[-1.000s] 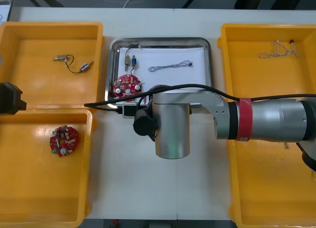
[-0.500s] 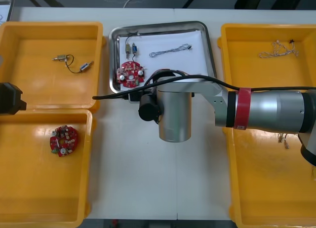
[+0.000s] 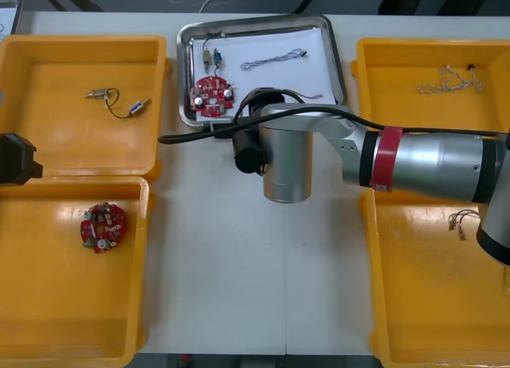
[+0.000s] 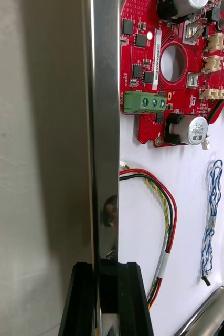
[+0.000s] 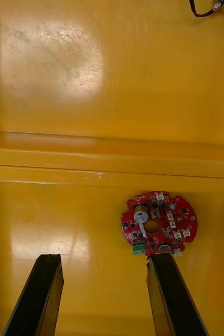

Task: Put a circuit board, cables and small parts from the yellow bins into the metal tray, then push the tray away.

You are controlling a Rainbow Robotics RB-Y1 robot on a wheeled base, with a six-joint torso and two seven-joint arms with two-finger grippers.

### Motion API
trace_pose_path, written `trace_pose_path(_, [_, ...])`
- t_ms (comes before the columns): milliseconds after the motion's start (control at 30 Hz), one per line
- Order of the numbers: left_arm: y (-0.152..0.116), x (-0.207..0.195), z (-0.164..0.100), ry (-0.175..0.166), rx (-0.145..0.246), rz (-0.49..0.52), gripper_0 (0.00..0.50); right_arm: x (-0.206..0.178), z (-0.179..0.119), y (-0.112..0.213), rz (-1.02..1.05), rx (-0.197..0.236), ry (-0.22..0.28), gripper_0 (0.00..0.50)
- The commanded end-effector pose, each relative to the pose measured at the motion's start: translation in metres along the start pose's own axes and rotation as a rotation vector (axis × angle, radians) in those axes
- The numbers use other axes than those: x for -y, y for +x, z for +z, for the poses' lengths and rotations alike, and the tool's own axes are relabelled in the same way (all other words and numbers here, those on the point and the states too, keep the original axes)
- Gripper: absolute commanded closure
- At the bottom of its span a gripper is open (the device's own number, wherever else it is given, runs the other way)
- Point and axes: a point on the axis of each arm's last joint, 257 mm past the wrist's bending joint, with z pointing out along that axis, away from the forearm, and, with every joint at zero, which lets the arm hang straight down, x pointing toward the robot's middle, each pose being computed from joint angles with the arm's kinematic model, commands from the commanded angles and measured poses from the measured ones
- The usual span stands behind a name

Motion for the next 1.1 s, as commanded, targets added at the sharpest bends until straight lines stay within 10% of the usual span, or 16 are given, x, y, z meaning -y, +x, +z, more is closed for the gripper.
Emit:
trace_pose_path(33, [-0.004, -0.018, -0.014, -0.050, 0.027, 0.074, 0.030, 0.034, -0.003, -0.025, 0.004, 0.032, 0.047, 0.500])
trace_pose_path(333, [-0.004, -0.018, -0.014, -0.050, 0.027, 0.074, 0.026, 0.036, 0.003, -0.025, 0.024, 0.037, 0.045, 0.500])
trace_pose_path(533, [-0.004, -0.018, -0.014, -0.050, 0.027, 0.074, 0.027, 0.033, 0.004, -0.026, 0.023, 0.043, 0.039, 0.011])
trace_pose_path(833, [-0.004, -0.018, -0.014, -0.050, 0.027, 0.074, 0.027, 0.029, -0.007, -0.033, 0.054, 0.067, -0.010, 0.000])
trace_pose_path(1100, [-0.004, -0.018, -0.014, -0.050, 0.027, 0.074, 0.028, 0.032, -0.030, -0.021, 0.052, 0.002, -0.029, 0.000])
